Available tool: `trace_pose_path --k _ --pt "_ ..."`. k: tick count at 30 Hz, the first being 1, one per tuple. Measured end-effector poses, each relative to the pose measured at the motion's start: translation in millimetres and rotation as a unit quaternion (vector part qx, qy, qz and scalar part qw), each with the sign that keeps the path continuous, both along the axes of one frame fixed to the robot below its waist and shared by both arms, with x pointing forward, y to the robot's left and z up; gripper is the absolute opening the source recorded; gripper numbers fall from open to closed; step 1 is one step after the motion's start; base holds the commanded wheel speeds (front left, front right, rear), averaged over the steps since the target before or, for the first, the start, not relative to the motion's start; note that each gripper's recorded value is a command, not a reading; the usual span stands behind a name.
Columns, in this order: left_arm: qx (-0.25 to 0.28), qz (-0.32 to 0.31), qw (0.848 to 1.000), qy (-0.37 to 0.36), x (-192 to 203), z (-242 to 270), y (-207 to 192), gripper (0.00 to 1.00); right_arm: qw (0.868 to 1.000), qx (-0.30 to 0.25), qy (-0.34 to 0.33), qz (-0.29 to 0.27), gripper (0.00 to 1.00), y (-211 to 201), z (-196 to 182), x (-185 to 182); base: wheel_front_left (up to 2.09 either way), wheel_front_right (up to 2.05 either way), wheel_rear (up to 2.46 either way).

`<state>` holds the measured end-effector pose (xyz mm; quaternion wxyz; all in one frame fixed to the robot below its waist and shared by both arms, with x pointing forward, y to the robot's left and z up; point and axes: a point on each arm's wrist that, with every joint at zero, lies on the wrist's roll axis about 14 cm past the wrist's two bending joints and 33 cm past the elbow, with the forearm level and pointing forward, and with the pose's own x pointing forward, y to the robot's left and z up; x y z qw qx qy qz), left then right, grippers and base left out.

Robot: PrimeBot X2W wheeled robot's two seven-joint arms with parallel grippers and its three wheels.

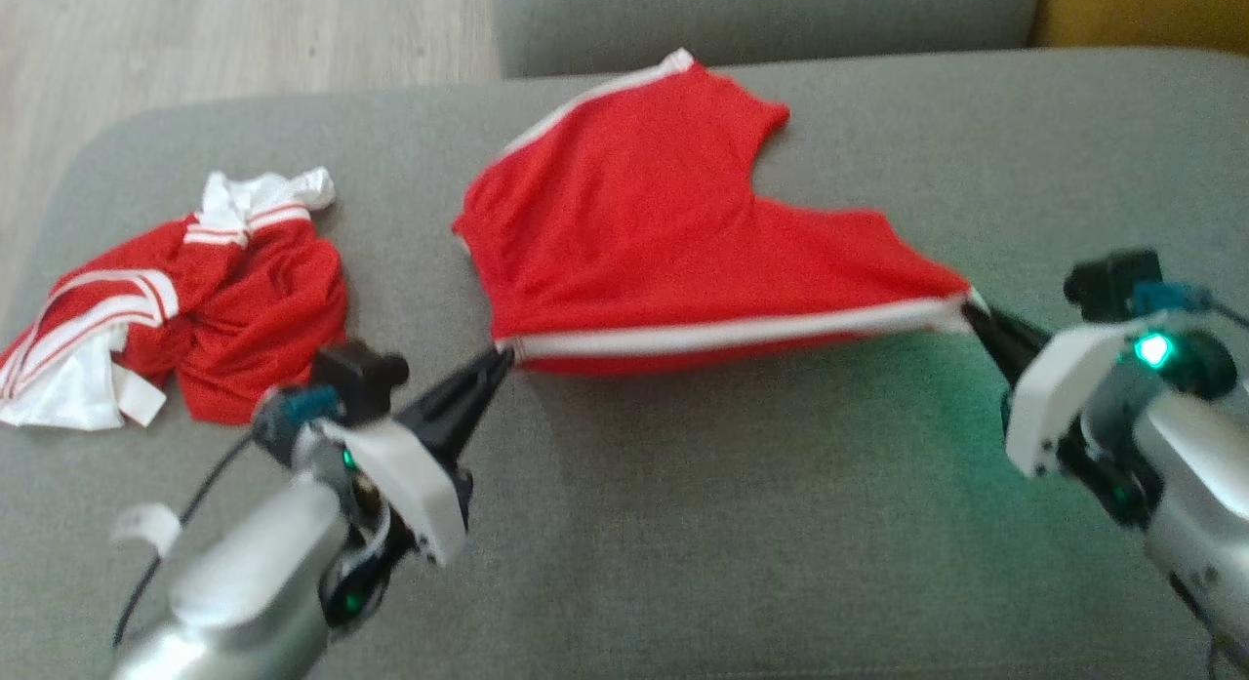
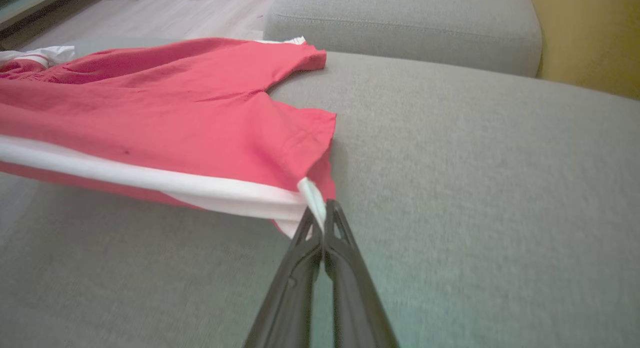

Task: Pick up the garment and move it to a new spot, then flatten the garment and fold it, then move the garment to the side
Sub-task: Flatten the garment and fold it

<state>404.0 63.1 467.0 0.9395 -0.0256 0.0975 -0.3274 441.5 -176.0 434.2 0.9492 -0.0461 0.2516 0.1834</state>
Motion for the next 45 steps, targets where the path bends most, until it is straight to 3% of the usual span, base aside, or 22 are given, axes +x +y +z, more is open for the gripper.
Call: trace_pose_path --k 6,22,30,36,45 --pt "-0.018 -0.012 1.0 0.003 -41.2 0.9 -7.8 0.0 0.999 0.02 0.033 -0.004 0.0 -11.5 -7.1 -49.9 0.0 0.0 0.0" --pt "-0.02 -0.041 0.998 0.03 -116.0 -11.2 -19.9 0.0 0.993 0.037 0.11 -0.033 0.0 -48.5 -23.6 -131.1 0.0 0.0 0.0" --pt "-0.034 -0.024 0.999 0.02 -109.1 -0.1 -17.9 0.0 0.999 0.018 0.042 -0.023 0.0 -46.6 22.1 -90.0 0.0 0.0 0.0" --pt "-0.034 -0.003 0.999 -0.011 -69.7 22.4 -5.6 0.0 1.0 -0.021 0.007 0.016 0.0 -17.7 61.4 -18.7 0.0 0.0 0.0" --pt "-0.039 0.024 0.999 -0.01 -22.1 23.1 3.0 0.0 0.996 -0.069 -0.008 0.06 0.0 19.8 78.1 68.2 0.0 0.0 0.0"
